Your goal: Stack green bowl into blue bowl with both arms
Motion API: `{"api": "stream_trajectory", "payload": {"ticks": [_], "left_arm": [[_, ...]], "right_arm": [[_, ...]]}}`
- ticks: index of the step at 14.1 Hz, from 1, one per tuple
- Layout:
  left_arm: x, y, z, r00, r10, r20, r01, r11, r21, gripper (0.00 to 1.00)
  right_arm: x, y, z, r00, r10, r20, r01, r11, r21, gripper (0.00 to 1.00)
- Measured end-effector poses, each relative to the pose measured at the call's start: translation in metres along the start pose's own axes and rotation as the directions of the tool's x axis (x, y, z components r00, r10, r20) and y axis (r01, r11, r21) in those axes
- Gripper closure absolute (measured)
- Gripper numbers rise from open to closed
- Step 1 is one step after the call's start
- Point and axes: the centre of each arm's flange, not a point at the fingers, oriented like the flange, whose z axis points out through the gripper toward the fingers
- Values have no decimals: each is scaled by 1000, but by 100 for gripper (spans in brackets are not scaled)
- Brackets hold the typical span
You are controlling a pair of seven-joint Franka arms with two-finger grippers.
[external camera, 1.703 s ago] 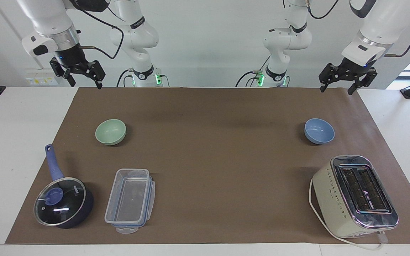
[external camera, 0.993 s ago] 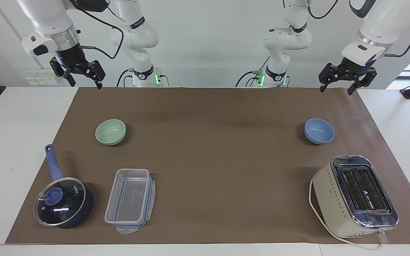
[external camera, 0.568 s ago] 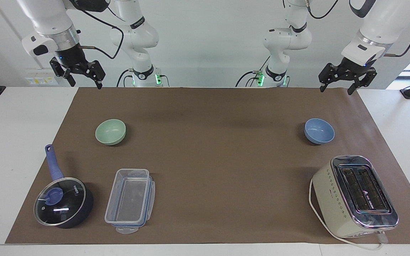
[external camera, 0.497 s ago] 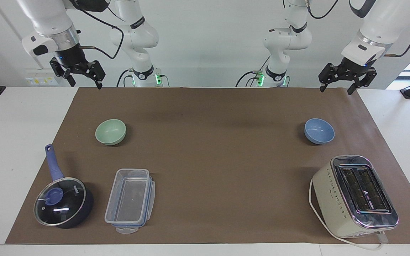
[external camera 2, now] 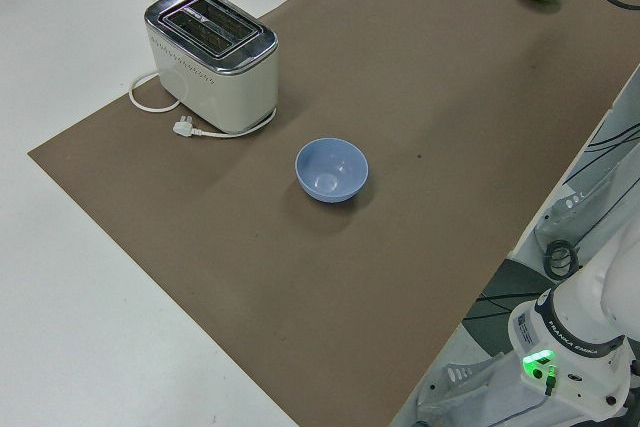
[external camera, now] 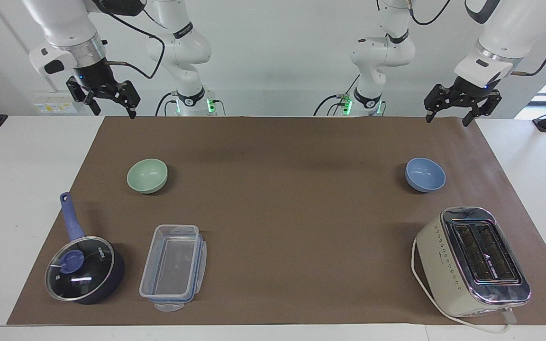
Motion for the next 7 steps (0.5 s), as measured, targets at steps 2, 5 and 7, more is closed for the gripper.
{"api": "stream_trajectory", "payload": {"ticks": [2, 5, 7], "left_arm": [[0, 1, 0, 1000, 1, 0, -1, 1000, 0, 0], [0, 1, 0, 1000, 2, 0, -2, 1000, 0, 0], [0, 2, 0, 1000, 3, 0, -3, 1000, 0, 0]], "right_arm": [[0, 0, 0, 1000, 0, 0, 0, 1000, 0, 0], [0, 0, 0, 1000, 0, 0, 0, 1000, 0, 0], [0, 0, 0, 1000, 0, 0, 0, 1000, 0, 0]]}}
